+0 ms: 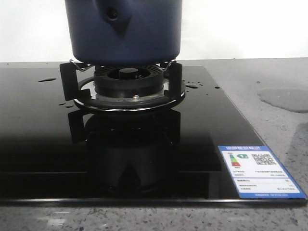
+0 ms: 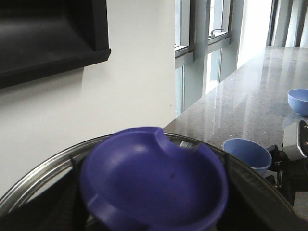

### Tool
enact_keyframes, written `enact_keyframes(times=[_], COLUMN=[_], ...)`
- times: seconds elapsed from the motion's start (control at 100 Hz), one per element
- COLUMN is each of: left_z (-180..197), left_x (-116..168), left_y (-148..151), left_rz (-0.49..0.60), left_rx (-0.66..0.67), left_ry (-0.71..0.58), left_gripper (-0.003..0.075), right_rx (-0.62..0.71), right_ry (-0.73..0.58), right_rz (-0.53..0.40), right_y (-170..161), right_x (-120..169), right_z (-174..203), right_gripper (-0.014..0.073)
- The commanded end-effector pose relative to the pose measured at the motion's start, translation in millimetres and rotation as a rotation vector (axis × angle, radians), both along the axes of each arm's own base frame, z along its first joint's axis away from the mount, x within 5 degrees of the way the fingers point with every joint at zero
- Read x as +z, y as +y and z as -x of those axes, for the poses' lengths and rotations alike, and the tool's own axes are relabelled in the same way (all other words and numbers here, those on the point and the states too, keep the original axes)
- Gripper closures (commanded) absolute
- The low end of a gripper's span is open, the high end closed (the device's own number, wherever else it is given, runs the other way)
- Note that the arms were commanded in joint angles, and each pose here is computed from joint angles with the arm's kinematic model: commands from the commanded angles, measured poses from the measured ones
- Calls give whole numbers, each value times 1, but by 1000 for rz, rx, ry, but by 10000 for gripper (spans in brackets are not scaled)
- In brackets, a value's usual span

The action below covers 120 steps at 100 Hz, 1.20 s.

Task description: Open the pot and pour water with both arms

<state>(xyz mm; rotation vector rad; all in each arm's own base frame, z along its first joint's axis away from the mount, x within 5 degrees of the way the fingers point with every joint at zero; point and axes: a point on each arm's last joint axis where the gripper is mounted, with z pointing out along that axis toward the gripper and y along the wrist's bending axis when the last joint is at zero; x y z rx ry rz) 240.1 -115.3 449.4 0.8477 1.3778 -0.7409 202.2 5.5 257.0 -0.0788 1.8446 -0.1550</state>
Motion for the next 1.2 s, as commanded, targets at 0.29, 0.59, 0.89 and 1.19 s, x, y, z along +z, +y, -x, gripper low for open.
enact_keyframes(times=[0.29,0.59,0.89,1.19], left_z=[2,3,3,1], left_x=[14,13,13,11], left_y=[-8,-9,-9,-9], left_rz=[96,93,89,84], left_rx=[-41,-61,-65,-61], left_ry=[3,6,5,12], left_gripper=[374,374,374,374], right_rx=[-48,-68,-83,-47], right_ry=[-52,56,42,-74], right_rz=[-48,-103,-94,-134], right_y=[-5,-3,-5,-4], right_x=[2,-17,-17,12], right_z=[5,-3,-5,17], right_gripper=[392,385,1,-40])
